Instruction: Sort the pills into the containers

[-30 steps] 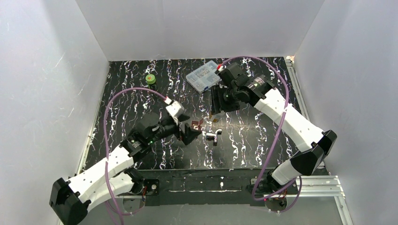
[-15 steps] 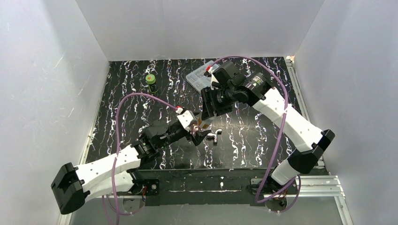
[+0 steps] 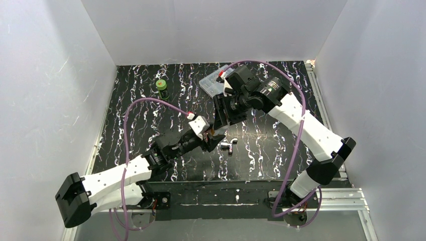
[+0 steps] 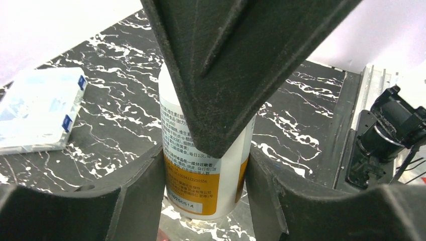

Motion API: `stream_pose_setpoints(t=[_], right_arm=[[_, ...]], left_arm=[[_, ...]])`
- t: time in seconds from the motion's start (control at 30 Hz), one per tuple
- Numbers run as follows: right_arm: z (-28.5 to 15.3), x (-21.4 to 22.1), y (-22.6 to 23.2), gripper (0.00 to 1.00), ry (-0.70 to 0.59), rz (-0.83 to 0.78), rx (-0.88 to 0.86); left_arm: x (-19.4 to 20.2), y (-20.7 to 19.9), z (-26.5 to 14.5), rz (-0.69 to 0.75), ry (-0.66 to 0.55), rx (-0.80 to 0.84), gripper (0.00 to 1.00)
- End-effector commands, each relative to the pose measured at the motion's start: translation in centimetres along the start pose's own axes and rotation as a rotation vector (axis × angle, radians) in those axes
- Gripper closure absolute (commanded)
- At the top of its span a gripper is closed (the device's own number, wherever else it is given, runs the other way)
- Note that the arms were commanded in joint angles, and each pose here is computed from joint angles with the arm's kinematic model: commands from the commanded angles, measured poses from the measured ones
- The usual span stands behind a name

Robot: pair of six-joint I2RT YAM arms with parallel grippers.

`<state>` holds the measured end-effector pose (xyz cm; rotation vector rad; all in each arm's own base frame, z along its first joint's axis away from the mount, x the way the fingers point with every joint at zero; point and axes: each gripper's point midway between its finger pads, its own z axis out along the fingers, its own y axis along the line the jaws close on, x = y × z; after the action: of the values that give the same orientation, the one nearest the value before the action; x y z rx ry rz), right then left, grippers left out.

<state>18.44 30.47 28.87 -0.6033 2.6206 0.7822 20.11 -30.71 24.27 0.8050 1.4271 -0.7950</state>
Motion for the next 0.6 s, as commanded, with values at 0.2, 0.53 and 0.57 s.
stream_pose_setpoints(t=[0.2, 0.53, 0.57], right_arm=[[-0.7, -1.5, 2.2, 0.83, -0.074, 0.005, -0.080], [-1.3, -2.9, 2.7, 0.09, -0.153, 0.006, -0.094], [-1.5, -3.0, 2.7, 0.04, -0.165, 0.003, -0.095]], left_arm=[[-2.1, -0.6, 0.3, -0.128, -0.047, -0.003, 0.86], [-2.1, -0.5, -0.8, -0.106, -0.010, -0.008, 1.00], [-1.9, -0.6, -0.9, -0.111, -0.001, -0.005, 1.00]])
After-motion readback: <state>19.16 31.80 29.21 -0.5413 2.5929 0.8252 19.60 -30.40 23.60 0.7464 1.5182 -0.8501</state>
